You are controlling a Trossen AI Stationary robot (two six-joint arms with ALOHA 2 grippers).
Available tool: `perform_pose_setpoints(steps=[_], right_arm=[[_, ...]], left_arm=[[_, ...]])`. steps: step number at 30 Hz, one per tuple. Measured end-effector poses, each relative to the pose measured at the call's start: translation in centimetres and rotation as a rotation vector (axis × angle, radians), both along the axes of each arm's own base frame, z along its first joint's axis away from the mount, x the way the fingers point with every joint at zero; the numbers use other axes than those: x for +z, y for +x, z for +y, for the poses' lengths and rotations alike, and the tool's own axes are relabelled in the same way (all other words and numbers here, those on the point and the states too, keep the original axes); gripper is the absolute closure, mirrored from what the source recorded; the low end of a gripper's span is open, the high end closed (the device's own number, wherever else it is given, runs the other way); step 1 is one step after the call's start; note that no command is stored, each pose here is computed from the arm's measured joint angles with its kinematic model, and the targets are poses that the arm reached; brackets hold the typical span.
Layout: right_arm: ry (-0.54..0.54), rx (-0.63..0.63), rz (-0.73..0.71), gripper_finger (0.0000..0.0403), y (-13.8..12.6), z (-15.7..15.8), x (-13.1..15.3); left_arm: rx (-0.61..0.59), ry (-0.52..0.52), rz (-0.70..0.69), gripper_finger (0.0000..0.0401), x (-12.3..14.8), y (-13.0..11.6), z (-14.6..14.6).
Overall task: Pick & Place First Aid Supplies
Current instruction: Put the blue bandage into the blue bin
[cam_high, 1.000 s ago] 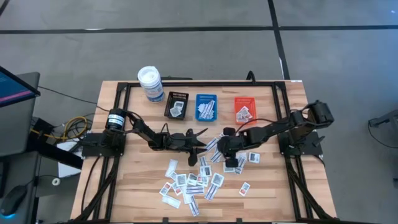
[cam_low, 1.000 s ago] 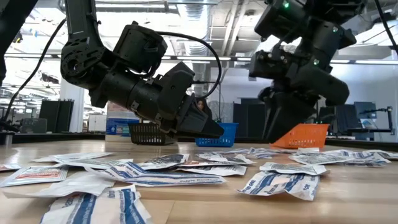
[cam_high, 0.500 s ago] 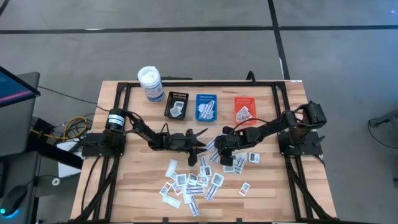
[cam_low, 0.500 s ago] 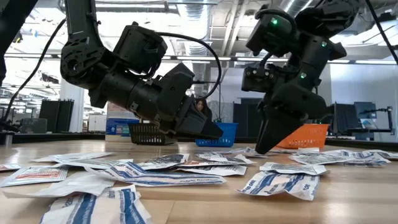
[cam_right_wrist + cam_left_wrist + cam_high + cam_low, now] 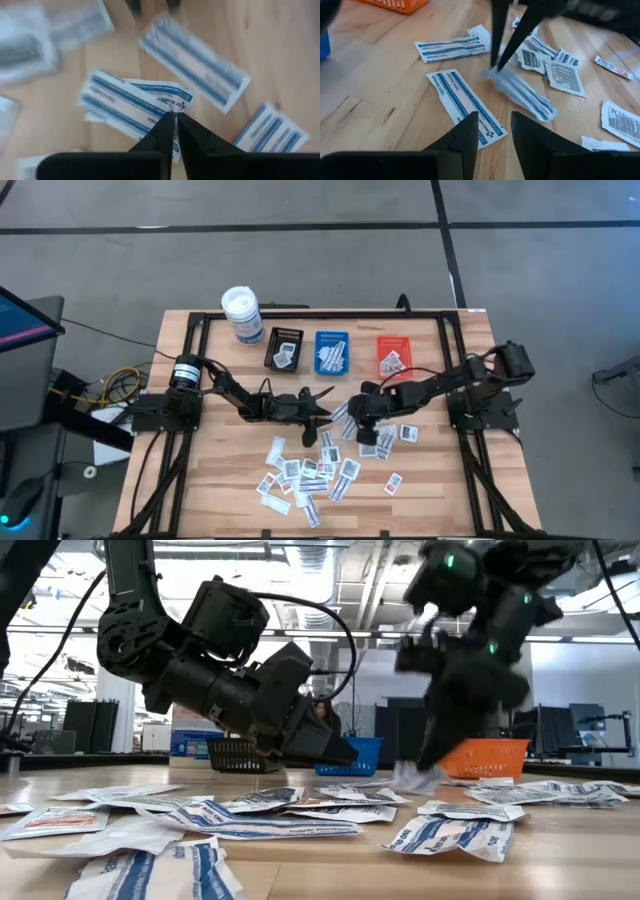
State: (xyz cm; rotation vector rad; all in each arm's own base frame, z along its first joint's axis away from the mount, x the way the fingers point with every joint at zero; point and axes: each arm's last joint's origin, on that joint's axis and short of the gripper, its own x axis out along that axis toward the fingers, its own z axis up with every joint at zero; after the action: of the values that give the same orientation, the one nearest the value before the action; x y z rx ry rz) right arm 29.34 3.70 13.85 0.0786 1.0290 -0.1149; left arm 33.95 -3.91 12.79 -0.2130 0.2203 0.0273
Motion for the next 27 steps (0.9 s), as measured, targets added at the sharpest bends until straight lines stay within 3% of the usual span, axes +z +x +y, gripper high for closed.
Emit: perform_pose_setpoints(steps=[9,18,27], right_arm=[[0.02,-0.008,-0.112,0.0396,-0.4,-0.1,2.9],[-0.011,0.077,-0.061,0.0399,0.2,1.4,0.7],[-0.04,0.138,-0.197,0.0401,1.6,2.3,0.6]], left_arm=[[0.0,-0.001,0.002,0.0286,0.0,0.0,0.0],[0.028,-0.11,-0.004,0.0286,0.0,0.0,0.1],[-0.072,-0.241,-0.048,0.0286,1.2,0.9,-0.3]])
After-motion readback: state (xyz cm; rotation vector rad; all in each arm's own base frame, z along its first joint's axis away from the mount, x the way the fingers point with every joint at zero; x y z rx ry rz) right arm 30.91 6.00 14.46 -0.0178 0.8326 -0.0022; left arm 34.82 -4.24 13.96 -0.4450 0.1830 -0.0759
